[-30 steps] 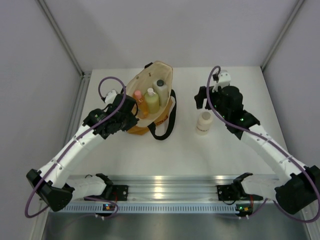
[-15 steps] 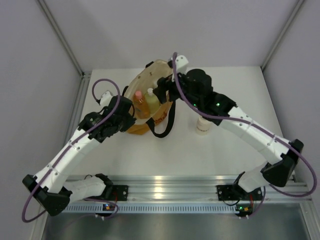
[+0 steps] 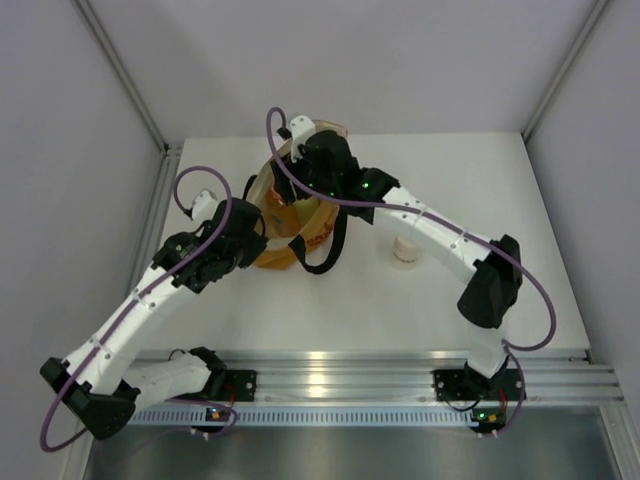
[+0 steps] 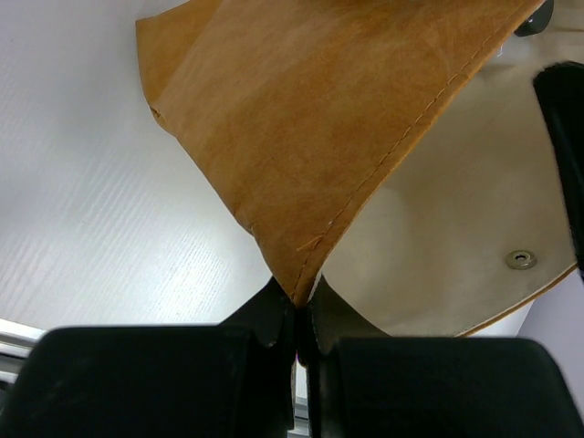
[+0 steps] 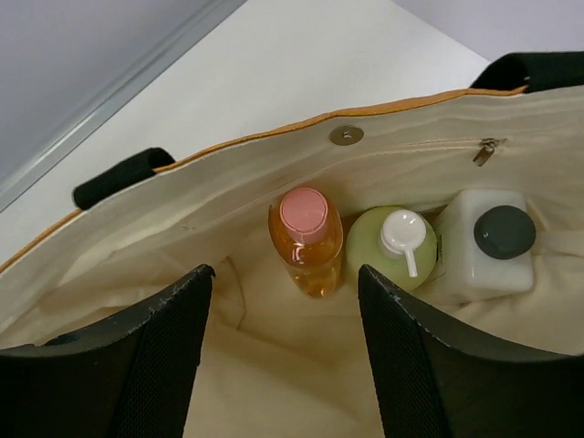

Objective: Take the personal care products out of the canvas bag

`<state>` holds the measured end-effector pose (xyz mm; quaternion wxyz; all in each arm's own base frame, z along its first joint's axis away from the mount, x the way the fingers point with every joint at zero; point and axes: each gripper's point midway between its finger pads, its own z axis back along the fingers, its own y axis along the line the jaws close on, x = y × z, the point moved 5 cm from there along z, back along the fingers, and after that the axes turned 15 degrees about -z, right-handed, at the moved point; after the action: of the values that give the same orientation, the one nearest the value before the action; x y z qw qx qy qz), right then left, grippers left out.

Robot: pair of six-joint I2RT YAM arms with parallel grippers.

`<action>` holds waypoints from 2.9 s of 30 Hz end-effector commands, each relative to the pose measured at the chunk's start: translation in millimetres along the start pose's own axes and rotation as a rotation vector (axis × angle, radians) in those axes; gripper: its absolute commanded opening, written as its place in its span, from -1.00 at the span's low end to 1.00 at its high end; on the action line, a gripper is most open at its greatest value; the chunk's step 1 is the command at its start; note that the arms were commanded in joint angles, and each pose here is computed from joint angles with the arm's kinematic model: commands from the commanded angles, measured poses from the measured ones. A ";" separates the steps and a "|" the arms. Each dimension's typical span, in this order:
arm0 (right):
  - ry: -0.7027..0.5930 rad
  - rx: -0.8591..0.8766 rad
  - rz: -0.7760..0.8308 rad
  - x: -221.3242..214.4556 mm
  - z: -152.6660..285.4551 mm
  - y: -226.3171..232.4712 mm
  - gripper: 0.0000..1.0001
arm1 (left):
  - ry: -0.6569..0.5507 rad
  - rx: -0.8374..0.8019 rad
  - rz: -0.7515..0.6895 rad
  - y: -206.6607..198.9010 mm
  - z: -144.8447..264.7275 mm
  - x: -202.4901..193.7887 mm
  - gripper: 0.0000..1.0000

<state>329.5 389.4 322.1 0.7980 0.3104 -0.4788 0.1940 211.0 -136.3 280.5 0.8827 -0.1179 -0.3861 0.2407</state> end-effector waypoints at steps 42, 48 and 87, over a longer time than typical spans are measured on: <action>-0.008 0.058 -0.020 -37.3 -110.1 -22.3 0.08 | -0.034 0.010 -0.056 -5.8 -6.5 6.8 -1.00; 0.015 0.038 -0.010 -49.2 -112.2 -27.6 0.03 | -0.049 0.002 -0.049 -4.4 -2.1 9.4 -1.00; -0.469 0.176 0.057 134.8 103.8 54.6 -1.00 | -0.042 -0.004 -0.053 -5.0 -1.6 8.8 -1.00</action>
<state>321.2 390.9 367.1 0.7391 0.3447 -0.5370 0.2158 216.6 -136.9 272.3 0.8917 -0.0910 -0.3864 0.2174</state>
